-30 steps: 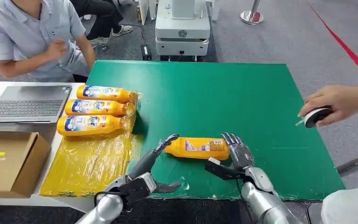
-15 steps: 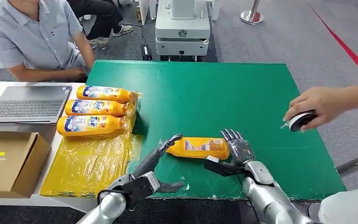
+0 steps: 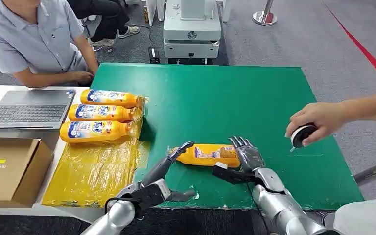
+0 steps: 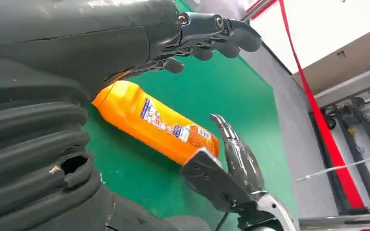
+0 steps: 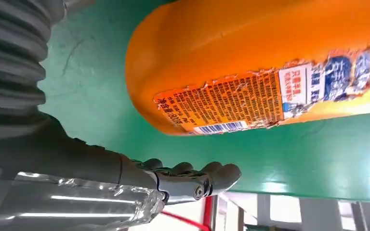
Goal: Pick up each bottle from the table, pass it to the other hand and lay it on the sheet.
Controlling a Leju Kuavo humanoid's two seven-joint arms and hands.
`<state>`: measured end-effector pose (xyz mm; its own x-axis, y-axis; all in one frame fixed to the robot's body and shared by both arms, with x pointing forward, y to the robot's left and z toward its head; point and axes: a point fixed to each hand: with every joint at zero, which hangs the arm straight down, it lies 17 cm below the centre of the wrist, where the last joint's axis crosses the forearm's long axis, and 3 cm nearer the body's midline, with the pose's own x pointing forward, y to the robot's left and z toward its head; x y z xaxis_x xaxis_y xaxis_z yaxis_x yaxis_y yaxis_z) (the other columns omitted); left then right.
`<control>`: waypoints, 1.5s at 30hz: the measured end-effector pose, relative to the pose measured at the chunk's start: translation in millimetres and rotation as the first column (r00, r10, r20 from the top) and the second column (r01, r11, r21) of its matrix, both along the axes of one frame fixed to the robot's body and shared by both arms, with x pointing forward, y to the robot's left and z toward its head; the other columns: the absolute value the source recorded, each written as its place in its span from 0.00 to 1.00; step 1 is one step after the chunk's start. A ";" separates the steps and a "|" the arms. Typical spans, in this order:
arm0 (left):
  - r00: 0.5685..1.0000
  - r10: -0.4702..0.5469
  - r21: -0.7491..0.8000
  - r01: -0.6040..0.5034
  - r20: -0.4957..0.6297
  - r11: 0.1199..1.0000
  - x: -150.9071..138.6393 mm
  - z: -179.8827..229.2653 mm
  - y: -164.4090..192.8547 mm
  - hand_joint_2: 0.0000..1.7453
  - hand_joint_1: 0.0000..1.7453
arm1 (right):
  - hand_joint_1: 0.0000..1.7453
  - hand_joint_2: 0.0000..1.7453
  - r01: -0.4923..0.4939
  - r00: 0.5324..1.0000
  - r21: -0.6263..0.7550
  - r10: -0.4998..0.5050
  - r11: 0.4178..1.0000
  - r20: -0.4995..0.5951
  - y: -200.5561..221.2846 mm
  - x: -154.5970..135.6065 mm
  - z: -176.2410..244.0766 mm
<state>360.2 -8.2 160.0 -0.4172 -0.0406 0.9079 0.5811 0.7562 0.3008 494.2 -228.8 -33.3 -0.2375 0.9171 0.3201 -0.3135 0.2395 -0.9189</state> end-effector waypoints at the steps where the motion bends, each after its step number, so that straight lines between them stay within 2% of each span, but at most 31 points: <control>1: 1.000 0.001 0.000 -0.001 0.000 1.000 0.1 -0.4 0.1 1.00 0.00 | 0.00 1.00 0.010 1.000 0.026 -0.009 1.000 -0.013 0.7 -0.8 -1.1; 7: 1.000 -0.001 0.002 0.001 0.009 1.000 1.9 0.1 -1.9 1.00 0.00 | 0.00 1.00 0.039 0.998 0.099 -0.034 0.994 -0.059 -1.9 -4.6 -6.4; 33: 1.000 0.005 0.004 -0.005 0.016 1.000 3.7 0.5 -2.5 1.00 0.00 | 0.00 1.00 0.051 0.998 0.095 -0.048 0.994 -0.036 -13.7 3.8 2.3; 36: 1.000 0.006 0.007 -0.006 0.014 1.000 4.5 -0.6 -2.5 1.00 0.00 | 0.00 1.00 0.039 0.998 0.151 -0.031 0.988 -0.052 -4.3 2.1 3.5; 39: 1.000 0.008 0.012 -0.008 0.013 1.000 6.5 -2.3 -2.2 1.00 0.00 | 0.00 1.00 0.070 0.994 0.281 -0.044 0.957 -0.097 1.7 1.4 6.5; 45: 1.000 0.012 0.020 -0.012 0.013 1.000 10.9 -3.7 -2.4 1.00 0.00 | 0.00 1.00 0.082 0.992 0.294 -0.050 0.952 -0.114 -2.9 4.0 7.9</control>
